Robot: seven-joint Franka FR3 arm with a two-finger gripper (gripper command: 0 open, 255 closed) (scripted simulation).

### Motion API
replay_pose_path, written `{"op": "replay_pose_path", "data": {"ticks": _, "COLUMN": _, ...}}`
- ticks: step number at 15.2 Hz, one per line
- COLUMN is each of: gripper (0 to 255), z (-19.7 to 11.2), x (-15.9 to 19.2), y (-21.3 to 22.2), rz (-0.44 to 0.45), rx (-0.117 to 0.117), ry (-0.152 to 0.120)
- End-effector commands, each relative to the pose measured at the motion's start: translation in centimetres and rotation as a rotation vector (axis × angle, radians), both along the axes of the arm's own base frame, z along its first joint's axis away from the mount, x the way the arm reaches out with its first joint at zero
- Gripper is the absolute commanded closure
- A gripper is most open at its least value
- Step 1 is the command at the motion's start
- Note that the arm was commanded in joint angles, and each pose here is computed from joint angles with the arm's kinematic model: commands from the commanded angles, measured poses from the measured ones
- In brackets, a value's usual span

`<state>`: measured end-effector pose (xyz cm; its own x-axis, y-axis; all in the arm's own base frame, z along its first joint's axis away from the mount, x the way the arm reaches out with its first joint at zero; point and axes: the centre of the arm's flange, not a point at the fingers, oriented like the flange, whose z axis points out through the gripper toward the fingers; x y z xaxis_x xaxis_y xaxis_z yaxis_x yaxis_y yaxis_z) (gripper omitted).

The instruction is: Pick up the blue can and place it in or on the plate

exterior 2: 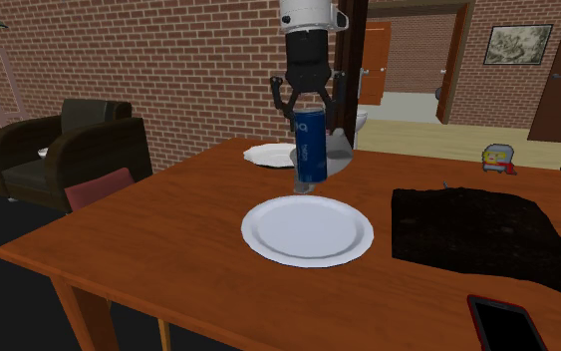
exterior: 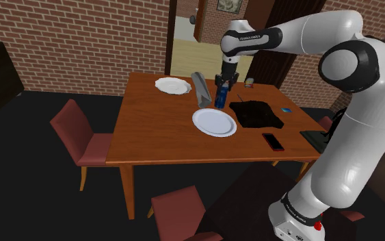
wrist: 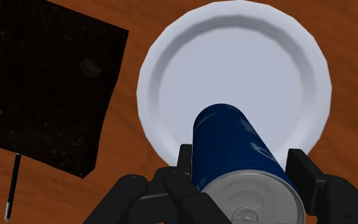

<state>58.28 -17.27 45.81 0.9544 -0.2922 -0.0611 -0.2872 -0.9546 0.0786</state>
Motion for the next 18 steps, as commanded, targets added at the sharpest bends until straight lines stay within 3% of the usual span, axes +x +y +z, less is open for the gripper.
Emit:
{"op": "replay_pose_path", "data": {"ticks": 1, "gripper": 255, "z": 1.0, "x": -0.6, "y": 0.3, "rz": -0.001, "rx": 0.0, "ry": 0.001}}
{"op": "replay_pose_path", "data": {"ticks": 18, "gripper": 255, "z": -8.0, "x": -0.6, "y": 0.3, "rz": -0.001, "rx": 0.0, "ry": 0.001}}
